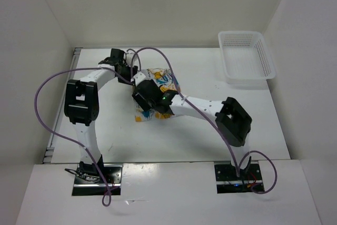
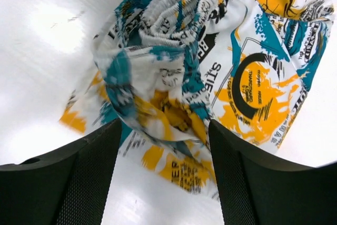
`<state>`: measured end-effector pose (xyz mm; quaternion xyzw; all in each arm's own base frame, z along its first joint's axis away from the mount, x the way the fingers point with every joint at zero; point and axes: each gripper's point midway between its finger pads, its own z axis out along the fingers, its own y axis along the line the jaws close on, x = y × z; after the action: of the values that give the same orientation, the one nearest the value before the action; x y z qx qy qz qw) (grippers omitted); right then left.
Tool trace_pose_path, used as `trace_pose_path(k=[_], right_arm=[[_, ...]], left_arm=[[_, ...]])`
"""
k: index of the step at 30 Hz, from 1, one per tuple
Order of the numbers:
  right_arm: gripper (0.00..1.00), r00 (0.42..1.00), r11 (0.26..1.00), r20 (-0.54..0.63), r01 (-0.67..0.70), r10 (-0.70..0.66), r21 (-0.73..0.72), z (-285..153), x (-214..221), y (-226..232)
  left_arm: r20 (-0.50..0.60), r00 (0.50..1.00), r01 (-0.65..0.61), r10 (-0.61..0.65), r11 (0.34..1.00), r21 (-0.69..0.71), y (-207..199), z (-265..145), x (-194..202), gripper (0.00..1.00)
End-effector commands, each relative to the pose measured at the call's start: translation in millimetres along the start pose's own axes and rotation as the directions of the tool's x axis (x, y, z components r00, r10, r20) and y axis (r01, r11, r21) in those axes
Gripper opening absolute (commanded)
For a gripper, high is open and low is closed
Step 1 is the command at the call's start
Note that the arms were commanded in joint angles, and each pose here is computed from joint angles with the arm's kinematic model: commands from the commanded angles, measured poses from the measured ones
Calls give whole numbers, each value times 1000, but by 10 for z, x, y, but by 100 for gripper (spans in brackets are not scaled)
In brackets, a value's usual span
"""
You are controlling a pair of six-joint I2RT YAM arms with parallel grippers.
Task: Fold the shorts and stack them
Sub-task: Fold the shorts
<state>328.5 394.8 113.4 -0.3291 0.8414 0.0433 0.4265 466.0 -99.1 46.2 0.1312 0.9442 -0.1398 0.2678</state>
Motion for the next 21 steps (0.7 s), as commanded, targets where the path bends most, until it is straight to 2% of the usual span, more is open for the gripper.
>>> trace_pose_path(k=[1, 3, 6, 8, 9, 10, 13, 17, 21], right_arm=[[72, 972, 979, 235, 51, -3, -199, -685, -611, 321], [72, 964, 978, 261, -6, 61, -207, -795, -601, 235], [70, 944, 967, 265, -143, 197, -212, -920, -559, -81], [67, 935, 956, 222, -241, 275, -170, -799, -377, -402], [66, 929, 949, 210, -277, 305, -152, -749, -326, -506], [66, 922, 933, 153, -343, 357, -106, -587, -158, -681], [66, 914, 915, 46, -400, 402, -51, -350, 145, -810], [68, 918, 920, -78, -392, 389, -26, -61, 546, -710], [68, 901, 909, -141, -416, 411, -9, 47, 794, -633]], left_arm=[[120, 993, 3, 5, 998, -60, 167, -293, -446, 55], [144, 990, 0, 13, 996, -89, 172, -457, -520, 55], [194, 981, 4, 22, 992, -129, 201, -754, -634, 61], [229, 973, 1, 27, 993, -122, 165, -959, -733, 64], [205, 979, 0, 18, 996, -86, 99, -949, -667, 64], [217, 976, -8, 22, 998, -65, 40, -1023, -713, 67], [177, 983, -39, 42, 999, -20, -202, -930, -607, 69], [113, 992, -56, 50, 997, 50, -406, -713, -376, 70], [71, 995, -78, 72, 992, 99, -600, -534, -209, 73]])
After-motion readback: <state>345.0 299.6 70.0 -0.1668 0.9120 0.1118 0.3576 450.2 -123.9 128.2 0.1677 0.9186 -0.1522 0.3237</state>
